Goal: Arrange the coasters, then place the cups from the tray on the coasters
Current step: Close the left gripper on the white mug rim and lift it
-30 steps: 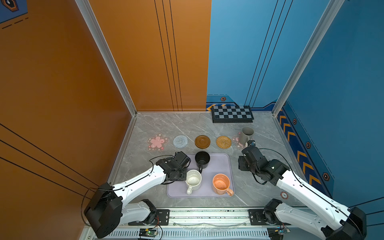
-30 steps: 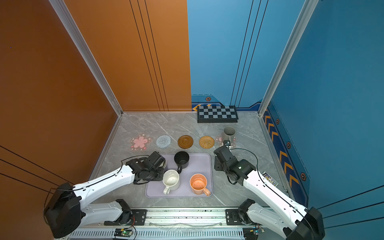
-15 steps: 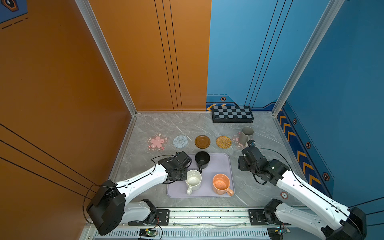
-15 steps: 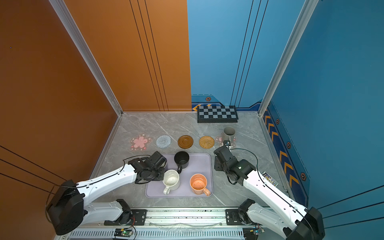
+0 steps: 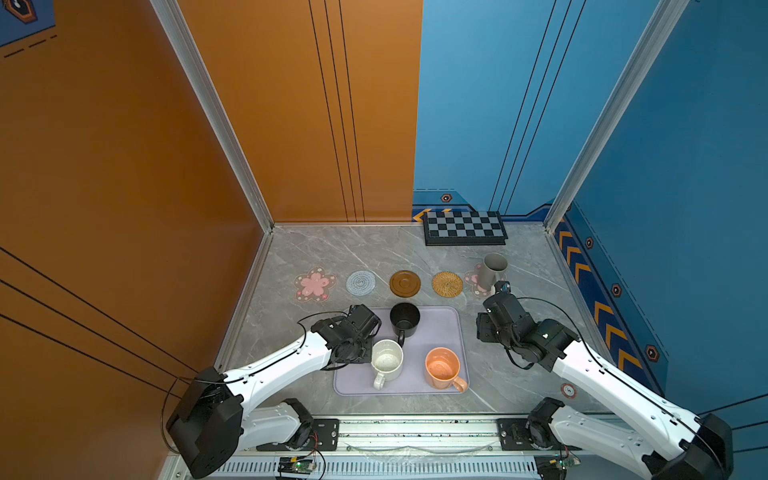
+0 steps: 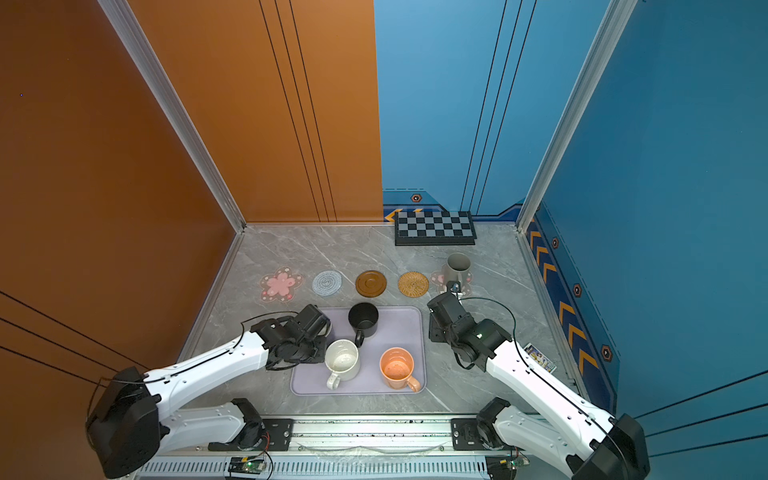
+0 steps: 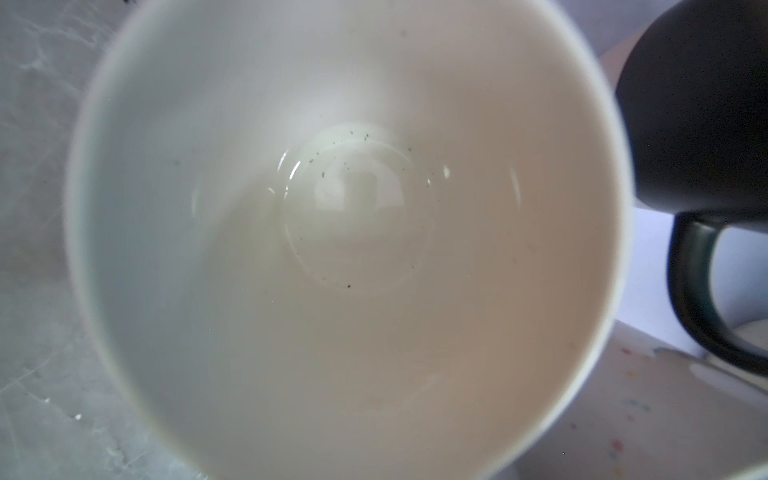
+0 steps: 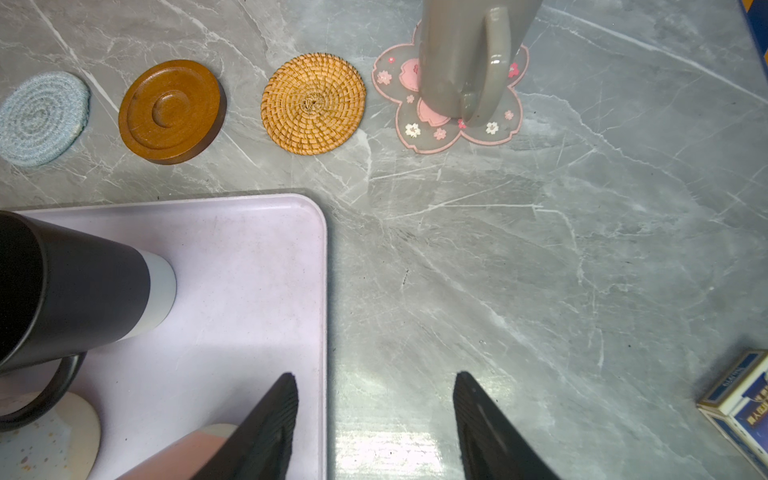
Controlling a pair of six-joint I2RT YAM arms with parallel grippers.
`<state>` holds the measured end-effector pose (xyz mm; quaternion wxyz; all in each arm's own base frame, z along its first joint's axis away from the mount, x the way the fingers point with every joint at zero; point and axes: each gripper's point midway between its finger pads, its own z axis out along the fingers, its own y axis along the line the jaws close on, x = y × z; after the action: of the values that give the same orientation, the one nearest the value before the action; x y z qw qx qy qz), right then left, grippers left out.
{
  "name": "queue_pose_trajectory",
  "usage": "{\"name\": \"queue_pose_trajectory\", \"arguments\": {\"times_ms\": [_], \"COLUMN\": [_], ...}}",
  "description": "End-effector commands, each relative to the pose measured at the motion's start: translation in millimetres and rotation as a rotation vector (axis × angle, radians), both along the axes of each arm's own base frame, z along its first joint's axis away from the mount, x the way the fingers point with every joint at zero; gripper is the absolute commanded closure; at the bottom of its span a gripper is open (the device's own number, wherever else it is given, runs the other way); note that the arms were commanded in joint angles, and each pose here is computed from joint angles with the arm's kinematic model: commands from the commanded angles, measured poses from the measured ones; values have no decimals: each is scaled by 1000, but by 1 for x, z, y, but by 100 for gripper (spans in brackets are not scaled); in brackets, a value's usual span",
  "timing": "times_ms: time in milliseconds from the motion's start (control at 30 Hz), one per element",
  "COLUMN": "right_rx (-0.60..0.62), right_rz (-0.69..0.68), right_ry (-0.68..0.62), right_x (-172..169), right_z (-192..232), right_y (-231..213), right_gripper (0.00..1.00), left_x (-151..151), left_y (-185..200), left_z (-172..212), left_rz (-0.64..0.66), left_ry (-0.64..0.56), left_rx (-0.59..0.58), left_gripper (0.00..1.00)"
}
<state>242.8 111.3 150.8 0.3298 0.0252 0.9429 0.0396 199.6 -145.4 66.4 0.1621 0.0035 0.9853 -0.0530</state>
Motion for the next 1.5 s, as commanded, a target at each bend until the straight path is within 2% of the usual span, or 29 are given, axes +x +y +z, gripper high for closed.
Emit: {"name": "queue_pose_trajectory", "arguments": {"times_ms": [0,300,500,933,1467], "right_rx": [-32,-22,-10,-3,9], "right_rz": [10,20,3,11,22], "right_ry": [-3,-31,-40,-24,-13], "right_x": [-3,-6,-6,-5,11], "right_z": [-2,4,5,4,17], "right_y": [-5,-9,-15,-19,-14], "right_gripper": [37,36,36,36,35], "left_x": [4,17,25,48,97], "left_y": [-1,9,23,45,75], "left_z": [12,48,69,84,110], "left_rz": [-15,-8,0,56,120], "left_ry": [-40,-141,-163,-175,-214], "left_rx": [-9,-25,-9,-18,24], "left_gripper": [100,100,100,100,100]}}
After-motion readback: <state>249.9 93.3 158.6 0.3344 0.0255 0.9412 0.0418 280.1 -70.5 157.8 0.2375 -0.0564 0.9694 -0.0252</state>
